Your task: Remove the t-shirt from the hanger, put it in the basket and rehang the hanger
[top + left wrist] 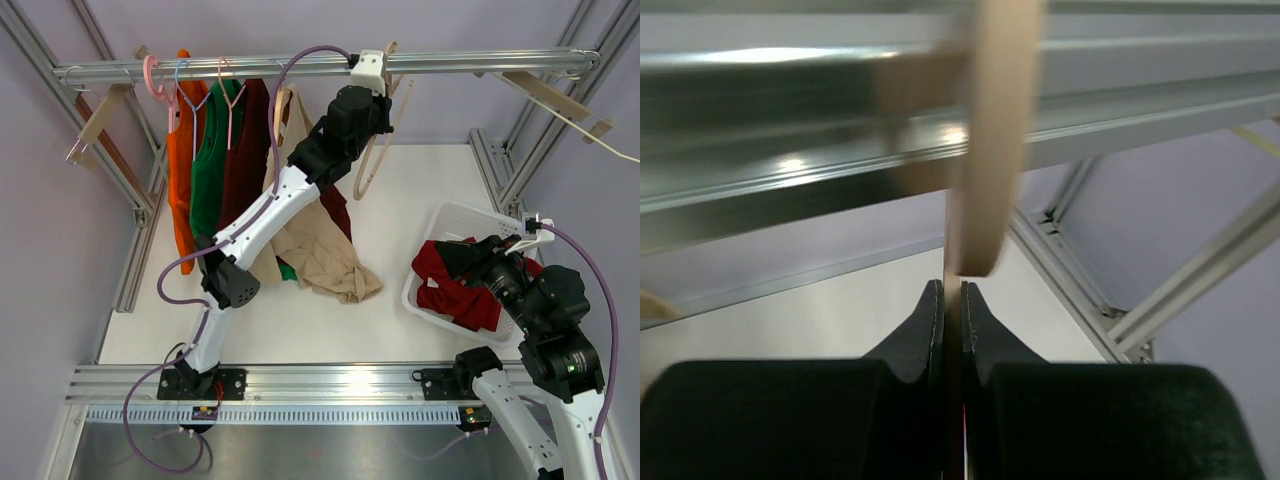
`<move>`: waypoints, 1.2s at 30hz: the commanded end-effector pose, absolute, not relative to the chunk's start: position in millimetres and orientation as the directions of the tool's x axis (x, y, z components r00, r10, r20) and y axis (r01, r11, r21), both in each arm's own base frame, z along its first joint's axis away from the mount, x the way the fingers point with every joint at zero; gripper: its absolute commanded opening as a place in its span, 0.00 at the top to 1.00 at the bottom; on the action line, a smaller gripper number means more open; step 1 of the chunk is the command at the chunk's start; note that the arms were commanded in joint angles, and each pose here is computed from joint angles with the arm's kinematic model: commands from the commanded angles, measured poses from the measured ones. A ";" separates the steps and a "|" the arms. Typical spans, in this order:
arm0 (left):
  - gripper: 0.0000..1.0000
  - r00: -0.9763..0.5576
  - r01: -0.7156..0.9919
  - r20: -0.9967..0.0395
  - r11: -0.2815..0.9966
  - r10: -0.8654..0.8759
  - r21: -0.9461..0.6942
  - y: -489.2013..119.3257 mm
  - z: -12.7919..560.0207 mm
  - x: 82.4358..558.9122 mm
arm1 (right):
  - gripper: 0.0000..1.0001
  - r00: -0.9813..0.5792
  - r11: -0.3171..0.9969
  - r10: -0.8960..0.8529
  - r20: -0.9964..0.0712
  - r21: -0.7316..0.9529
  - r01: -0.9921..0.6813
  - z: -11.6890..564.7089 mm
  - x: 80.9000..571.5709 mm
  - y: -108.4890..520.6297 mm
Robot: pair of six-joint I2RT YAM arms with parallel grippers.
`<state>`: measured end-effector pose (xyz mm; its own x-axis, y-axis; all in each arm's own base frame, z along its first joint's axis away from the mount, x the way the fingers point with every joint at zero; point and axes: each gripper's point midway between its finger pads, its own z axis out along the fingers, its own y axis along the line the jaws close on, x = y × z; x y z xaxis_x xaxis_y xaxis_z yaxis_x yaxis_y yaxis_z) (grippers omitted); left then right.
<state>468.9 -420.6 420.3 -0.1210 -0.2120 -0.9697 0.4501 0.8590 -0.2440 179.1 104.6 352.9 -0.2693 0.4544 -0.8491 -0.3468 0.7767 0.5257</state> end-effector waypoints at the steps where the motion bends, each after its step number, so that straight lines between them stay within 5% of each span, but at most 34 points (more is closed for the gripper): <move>1: 1.00 -0.063 0.351 -0.969 0.904 -0.238 -0.244 -391.6 441.4 472.0 | 0.49 -0.244 0.755 0.445 -0.862 0.508 -0.414 370.9 172.6 111.0; 7: 1.00 -0.052 0.395 -0.975 0.892 -0.218 -0.221 -403.2 444.1 464.2 | 0.49 -0.248 0.750 0.450 -0.858 0.514 -0.417 371.7 170.2 111.4; 11: 0.67 -0.045 0.424 -0.973 0.878 -0.226 -0.224 -405.6 453.9 452.5 | 0.48 -0.239 0.744 0.458 -0.856 0.516 -0.424 376.0 167.2 111.1; 12: 0.47 -0.044 0.429 -0.973 0.875 -0.226 -0.222 -404.5 455.9 449.3 | 0.48 -0.238 0.745 0.458 -0.856 0.516 -0.423 376.3 167.1 110.7; 16: 0.25 -0.028 0.457 -0.973 0.862 -0.231 -0.218 -383.9 482.2 419.0 | 0.45 -0.236 0.730 0.467 -0.852 0.522 -0.441 380.1 166.4 113.9; 25: 0.31 -0.031 0.430 -0.985 0.887 -0.171 -0.168 -302.9 499.2 358.2 | 0.44 -0.290 0.688 0.469 -0.834 0.551 -0.473 368.4 182.2 130.2; 36: 0.37 -0.166 0.282 -0.977 0.943 -0.131 -0.175 -223.9 438.3 390.0 | 0.44 -0.331 0.643 0.457 -0.826 0.564 -0.518 364.7 182.2 142.8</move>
<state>380.8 -211.8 468.3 -0.0985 -0.1799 -0.9788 0.2638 0.9436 -0.1999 189.9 135.6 351.5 -0.3441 0.4668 -0.8147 -0.4507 0.6791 0.5794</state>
